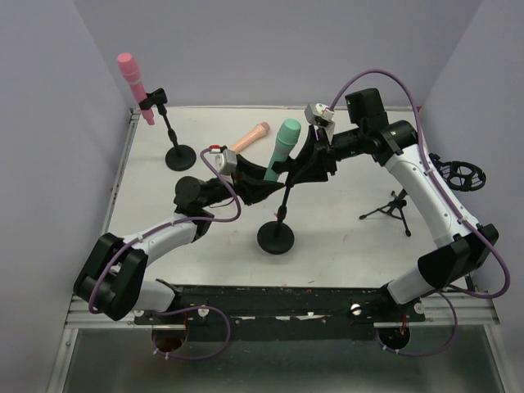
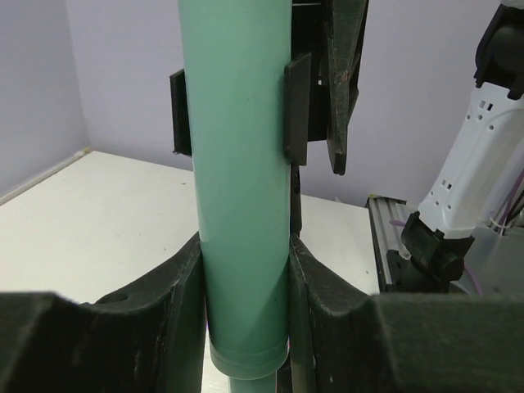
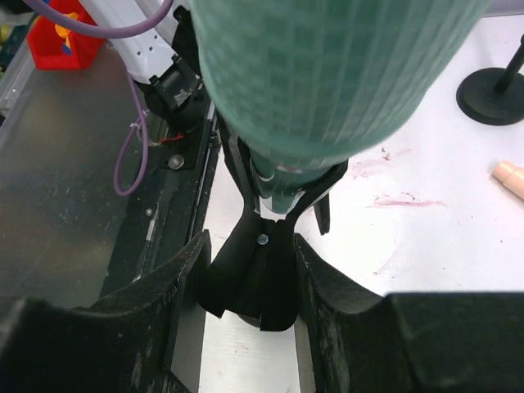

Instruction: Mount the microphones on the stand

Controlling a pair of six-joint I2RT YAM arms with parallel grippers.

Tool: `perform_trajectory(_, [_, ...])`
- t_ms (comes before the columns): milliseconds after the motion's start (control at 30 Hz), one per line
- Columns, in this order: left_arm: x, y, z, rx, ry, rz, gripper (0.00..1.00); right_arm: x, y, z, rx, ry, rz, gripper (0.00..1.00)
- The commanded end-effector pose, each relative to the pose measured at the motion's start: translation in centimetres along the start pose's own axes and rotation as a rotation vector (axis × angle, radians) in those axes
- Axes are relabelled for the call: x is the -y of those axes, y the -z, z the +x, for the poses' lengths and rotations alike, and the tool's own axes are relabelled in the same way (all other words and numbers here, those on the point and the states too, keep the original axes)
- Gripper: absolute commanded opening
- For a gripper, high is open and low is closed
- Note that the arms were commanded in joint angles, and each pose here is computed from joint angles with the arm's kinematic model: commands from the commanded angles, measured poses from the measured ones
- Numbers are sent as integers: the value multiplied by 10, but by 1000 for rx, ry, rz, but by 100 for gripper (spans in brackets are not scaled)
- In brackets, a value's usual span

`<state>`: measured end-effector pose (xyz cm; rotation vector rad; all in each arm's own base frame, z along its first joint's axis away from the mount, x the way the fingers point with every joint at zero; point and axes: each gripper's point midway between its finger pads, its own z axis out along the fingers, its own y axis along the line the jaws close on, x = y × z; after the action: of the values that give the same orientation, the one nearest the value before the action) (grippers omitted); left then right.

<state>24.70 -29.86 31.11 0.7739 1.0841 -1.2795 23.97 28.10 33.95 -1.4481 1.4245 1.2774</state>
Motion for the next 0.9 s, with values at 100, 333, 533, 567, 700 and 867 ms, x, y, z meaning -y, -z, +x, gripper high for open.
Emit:
perform_trajectory(100, [10,-7,6,-50,4,101,0,-9,-2,-10,47,22,-55,8])
perform_trajectory(333, [12,-15,11,-68,45,130,0,-5,-3,-8,43,23,-48,9])
perform_trajectory(533, [9,-14,9,-45,75,97,40,-1,-3,-6,35,22,-24,11])
perform_trajectory(567, [8,-14,7,-40,86,82,50,-1,-3,-6,34,20,-21,11])
perform_trajectory(700, [5,-13,2,-27,88,40,70,0,-3,-3,30,15,-12,11])
perform_trajectory(867, [5,-13,2,-53,84,41,73,1,-3,0,25,11,-7,11])
